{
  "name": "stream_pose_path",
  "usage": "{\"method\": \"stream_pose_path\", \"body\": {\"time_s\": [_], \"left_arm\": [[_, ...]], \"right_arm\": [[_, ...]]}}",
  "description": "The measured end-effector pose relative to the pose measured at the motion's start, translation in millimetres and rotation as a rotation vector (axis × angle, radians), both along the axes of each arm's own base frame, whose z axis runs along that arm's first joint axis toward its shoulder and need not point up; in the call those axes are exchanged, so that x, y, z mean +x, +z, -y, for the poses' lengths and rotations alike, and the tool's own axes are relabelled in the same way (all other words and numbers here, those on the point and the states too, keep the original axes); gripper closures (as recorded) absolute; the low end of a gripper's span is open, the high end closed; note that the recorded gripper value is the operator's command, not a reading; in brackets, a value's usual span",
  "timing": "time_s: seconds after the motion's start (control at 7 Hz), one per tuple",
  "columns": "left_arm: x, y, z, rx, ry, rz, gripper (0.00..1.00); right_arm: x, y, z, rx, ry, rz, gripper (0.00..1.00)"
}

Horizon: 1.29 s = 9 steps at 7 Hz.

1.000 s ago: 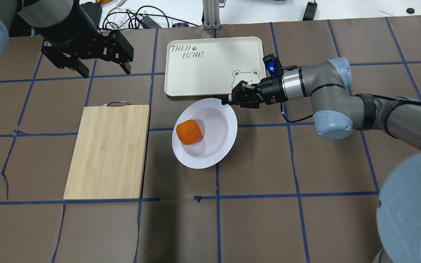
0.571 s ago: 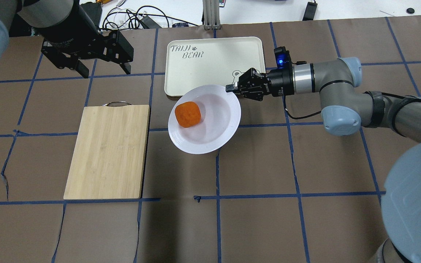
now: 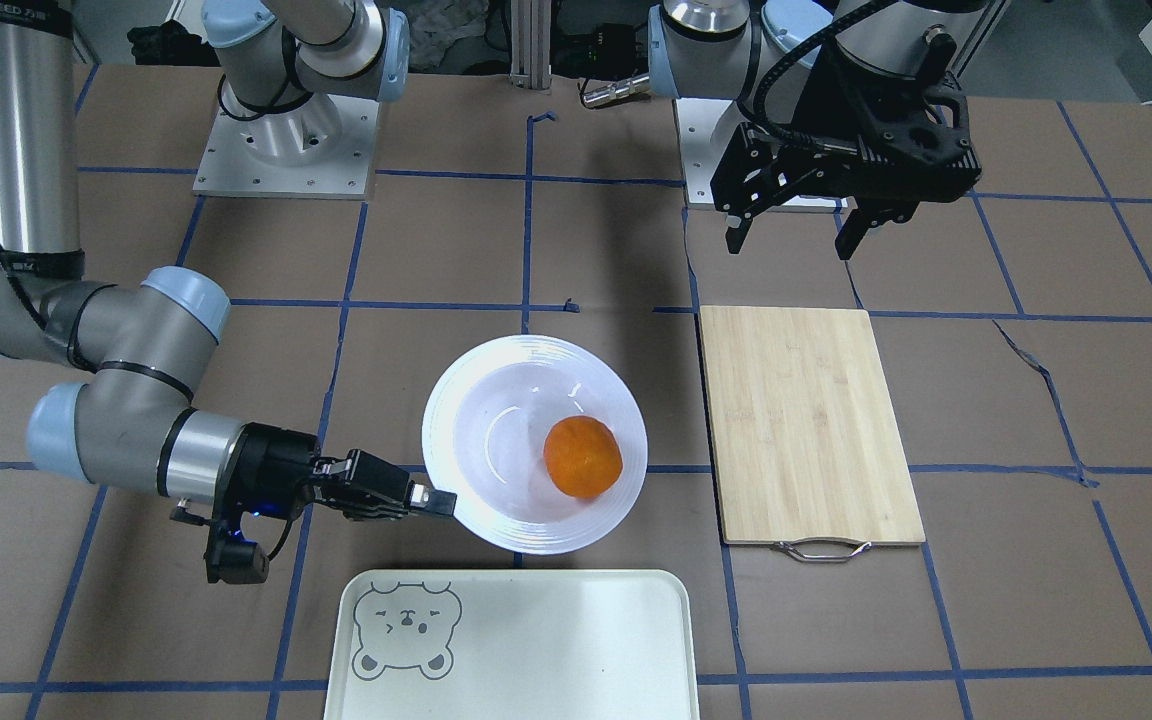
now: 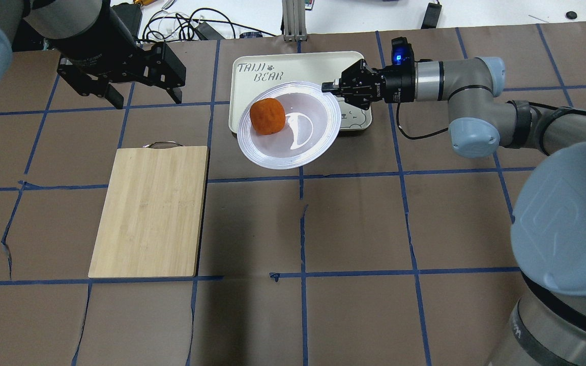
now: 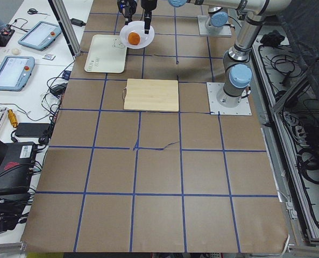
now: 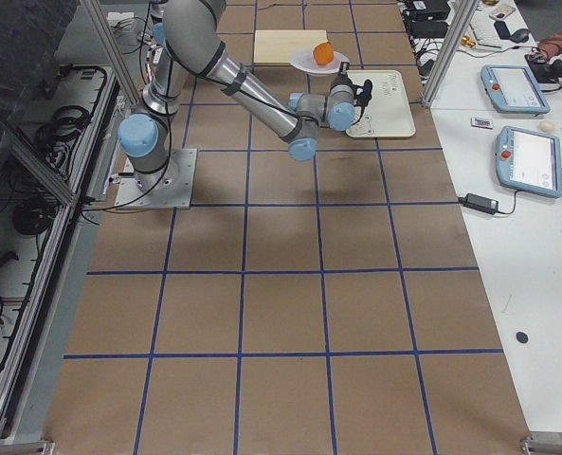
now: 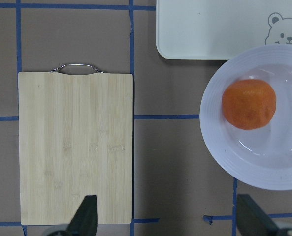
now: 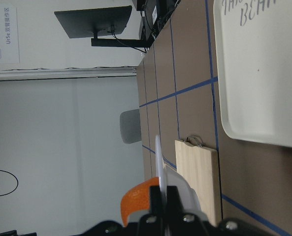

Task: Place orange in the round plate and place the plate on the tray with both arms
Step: 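Lift the bowl with the right gripper and carry it onto the tray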

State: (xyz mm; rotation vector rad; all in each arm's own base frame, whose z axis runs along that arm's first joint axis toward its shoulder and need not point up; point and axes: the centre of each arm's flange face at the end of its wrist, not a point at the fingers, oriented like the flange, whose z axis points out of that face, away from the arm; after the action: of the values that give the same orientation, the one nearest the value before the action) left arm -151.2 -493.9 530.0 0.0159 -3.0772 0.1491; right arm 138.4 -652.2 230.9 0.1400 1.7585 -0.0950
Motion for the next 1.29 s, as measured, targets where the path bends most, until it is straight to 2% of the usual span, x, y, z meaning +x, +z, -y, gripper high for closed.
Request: {"method": "stream_pose_path", "body": {"time_s": [0.57, 1.29], "left_arm": [[-0.1, 0.0, 0.0, 0.0, 0.0, -0.001, 0.0], [-0.6, 0.0, 0.2, -0.001, -0.001, -0.006, 0.0]], "right_arm": [[-16.6, -21.5, 81.7, -0.035, -0.012, 0.016, 1.0], [-25.6, -60.0, 140.4, -0.081, -0.012, 0.009, 1.0]]}}
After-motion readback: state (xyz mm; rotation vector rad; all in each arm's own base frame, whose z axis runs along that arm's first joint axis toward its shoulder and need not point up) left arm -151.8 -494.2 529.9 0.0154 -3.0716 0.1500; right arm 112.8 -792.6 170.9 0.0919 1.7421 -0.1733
